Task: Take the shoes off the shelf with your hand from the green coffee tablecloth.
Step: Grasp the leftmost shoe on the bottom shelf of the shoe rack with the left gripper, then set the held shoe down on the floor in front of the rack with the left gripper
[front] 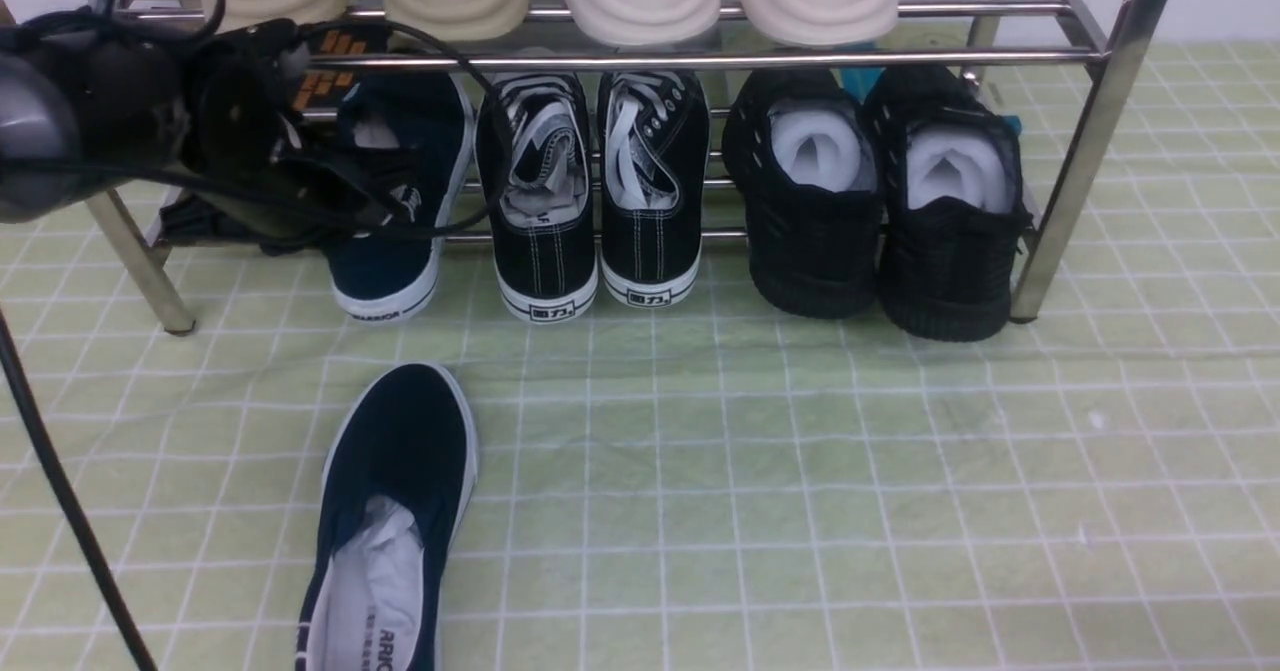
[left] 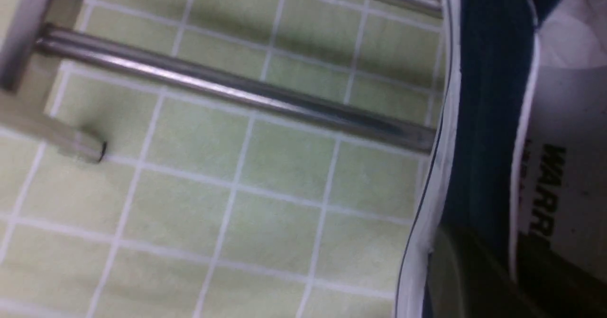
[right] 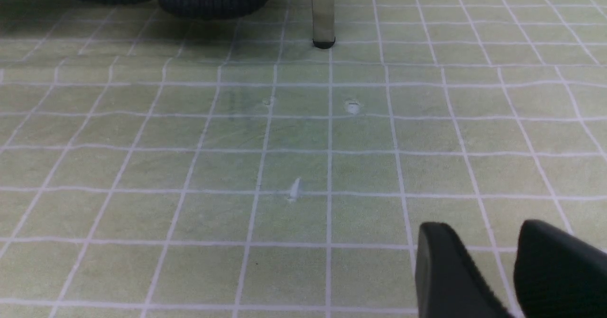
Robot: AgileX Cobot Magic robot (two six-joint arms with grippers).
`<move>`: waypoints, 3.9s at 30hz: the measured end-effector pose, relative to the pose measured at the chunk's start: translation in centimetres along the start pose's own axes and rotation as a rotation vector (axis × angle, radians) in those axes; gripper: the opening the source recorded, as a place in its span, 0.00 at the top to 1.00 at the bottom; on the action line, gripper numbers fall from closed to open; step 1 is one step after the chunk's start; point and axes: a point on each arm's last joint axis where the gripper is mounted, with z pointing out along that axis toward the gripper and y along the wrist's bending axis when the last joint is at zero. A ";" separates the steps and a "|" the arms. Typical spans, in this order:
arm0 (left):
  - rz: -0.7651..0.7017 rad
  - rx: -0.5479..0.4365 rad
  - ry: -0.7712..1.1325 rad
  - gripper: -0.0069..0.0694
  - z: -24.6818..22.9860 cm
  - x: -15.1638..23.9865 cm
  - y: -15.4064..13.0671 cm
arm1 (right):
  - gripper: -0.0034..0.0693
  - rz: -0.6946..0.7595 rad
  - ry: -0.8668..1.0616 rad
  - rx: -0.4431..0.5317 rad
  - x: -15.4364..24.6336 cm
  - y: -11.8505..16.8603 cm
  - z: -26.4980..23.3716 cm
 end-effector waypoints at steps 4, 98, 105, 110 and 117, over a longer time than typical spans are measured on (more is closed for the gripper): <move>-0.017 -0.053 0.068 0.87 -3.8 0.0 0.7 | 0.62 0.000 0.000 0.000 0.0 0.0 0.0; -0.029 -0.062 0.132 0.86 -15.3 21.6 -9.0 | 0.62 0.000 0.000 0.000 0.0 0.0 0.0; -0.090 -0.043 0.136 0.86 -14.1 22.9 -8.2 | 0.62 0.000 0.000 0.000 0.0 0.0 0.0; -0.076 0.041 0.121 0.85 -14.0 22.8 -9.0 | 0.62 0.000 0.000 0.000 0.0 0.0 0.0; -0.034 0.028 0.114 0.78 -13.0 23.3 -9.5 | 0.62 0.000 0.000 0.000 0.0 0.0 0.0</move>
